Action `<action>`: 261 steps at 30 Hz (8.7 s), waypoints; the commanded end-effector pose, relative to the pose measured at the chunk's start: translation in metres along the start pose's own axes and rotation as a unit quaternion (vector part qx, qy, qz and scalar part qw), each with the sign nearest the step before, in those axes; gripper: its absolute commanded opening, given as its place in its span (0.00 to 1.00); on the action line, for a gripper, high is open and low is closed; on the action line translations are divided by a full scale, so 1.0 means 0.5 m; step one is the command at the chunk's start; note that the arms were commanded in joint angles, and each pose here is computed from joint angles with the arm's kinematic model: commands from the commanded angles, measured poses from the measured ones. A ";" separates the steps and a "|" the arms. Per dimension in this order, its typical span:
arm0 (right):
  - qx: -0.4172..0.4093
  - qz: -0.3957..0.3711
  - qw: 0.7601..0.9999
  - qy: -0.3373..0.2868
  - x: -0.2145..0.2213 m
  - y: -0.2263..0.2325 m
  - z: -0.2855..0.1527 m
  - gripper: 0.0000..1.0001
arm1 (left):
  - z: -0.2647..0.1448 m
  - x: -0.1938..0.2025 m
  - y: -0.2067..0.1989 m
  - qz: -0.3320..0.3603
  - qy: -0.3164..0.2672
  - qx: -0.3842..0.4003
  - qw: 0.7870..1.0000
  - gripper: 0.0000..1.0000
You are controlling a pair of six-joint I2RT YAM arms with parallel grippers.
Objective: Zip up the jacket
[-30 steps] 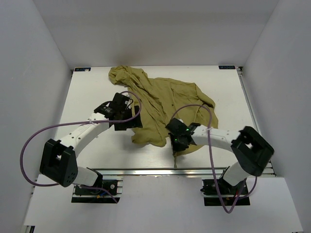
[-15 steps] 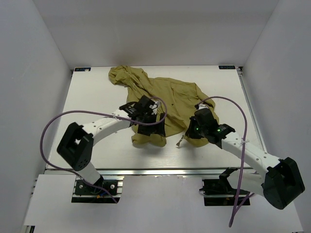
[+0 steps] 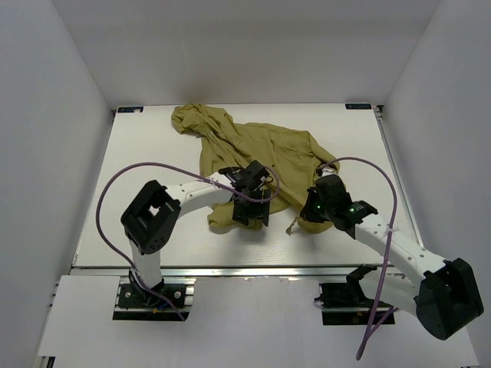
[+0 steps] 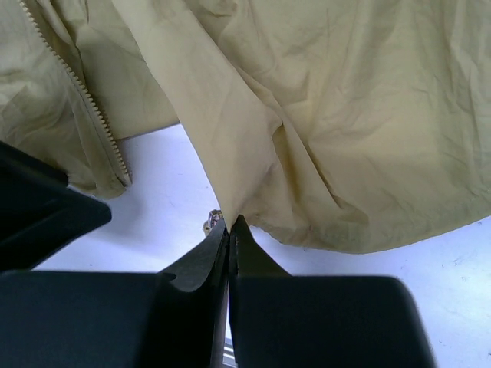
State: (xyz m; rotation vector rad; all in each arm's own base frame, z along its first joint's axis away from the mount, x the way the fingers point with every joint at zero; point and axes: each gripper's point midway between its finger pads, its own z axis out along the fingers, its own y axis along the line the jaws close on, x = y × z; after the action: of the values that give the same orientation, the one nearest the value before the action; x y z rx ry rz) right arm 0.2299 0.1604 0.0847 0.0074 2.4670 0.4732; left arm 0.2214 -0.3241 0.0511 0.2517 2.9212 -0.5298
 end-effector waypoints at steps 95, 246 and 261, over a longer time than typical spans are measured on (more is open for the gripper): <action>-0.452 -0.170 0.867 -0.122 -0.063 0.273 -0.077 0.00 | -0.248 -0.082 -0.068 0.034 -0.323 0.176 0.929 0.00; -0.447 0.034 0.892 -0.055 -0.023 0.262 -0.129 0.00 | -0.149 0.134 -0.124 0.067 -0.059 0.391 0.916 0.97; -0.448 0.039 0.891 -0.060 -0.023 0.263 -0.128 0.00 | -0.208 0.076 -0.143 0.085 -0.116 0.469 0.871 0.95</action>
State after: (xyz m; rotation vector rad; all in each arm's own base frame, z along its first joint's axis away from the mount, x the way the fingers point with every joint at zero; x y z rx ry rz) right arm 0.1866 0.2580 0.1717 -0.2198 1.9864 1.5314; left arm 0.1557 -0.3378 0.1323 0.3913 2.2901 -1.6768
